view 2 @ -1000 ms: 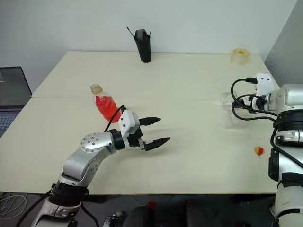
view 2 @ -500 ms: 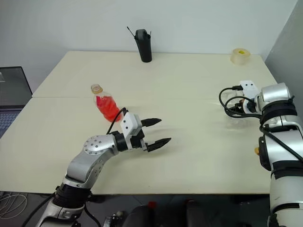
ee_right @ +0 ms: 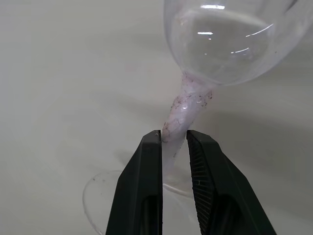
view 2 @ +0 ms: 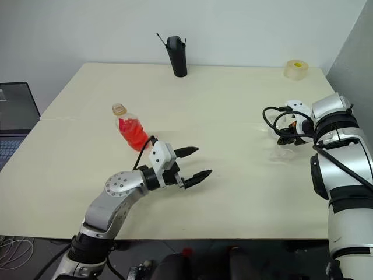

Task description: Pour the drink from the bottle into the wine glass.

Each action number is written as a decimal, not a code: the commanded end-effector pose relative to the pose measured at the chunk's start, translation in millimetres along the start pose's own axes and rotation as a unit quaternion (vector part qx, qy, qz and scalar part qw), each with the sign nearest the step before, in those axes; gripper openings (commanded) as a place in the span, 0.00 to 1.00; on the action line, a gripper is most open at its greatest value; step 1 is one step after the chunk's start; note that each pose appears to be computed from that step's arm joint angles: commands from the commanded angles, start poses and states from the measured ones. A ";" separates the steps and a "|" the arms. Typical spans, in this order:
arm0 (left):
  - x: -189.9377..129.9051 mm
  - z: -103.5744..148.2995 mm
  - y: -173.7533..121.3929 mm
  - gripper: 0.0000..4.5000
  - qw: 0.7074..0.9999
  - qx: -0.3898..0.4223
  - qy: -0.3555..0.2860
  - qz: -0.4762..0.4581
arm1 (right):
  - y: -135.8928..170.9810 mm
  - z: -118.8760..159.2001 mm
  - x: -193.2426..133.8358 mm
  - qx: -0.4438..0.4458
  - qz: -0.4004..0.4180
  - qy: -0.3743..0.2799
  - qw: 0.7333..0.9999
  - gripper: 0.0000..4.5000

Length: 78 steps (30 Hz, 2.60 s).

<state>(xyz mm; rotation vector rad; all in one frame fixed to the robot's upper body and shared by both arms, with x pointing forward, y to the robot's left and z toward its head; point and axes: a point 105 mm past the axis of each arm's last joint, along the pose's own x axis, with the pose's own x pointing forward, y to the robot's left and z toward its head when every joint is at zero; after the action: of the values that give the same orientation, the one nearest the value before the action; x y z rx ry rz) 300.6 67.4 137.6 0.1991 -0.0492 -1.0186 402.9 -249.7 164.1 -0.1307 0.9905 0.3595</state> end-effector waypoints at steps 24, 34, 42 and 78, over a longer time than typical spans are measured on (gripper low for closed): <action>-10.9 6.5 -7.8 1.00 1.000 0.025 0.011 0.008 | 2.5 21.5 7.5 0.053 -0.037 -0.075 0.995 0.64; -14.3 6.0 -11.0 1.00 1.000 0.022 0.017 0.013 | -7.6 2.7 19.2 0.051 -0.061 -0.046 0.996 0.05; -13.8 5.1 -7.8 1.00 0.999 0.025 0.019 0.016 | -3.2 20.6 13.5 0.013 -0.053 -0.082 0.995 0.05; -46.6 37.9 50.6 1.00 0.998 -0.022 -0.007 0.063 | 173.3 37.4 79.5 -0.046 0.073 -0.433 0.897 0.05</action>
<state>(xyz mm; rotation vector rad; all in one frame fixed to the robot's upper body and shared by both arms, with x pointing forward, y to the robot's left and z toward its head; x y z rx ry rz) 314.4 131.1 177.0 0.1323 -0.0108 -0.8764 415.0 -56.0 143.2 0.0261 0.0345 0.5417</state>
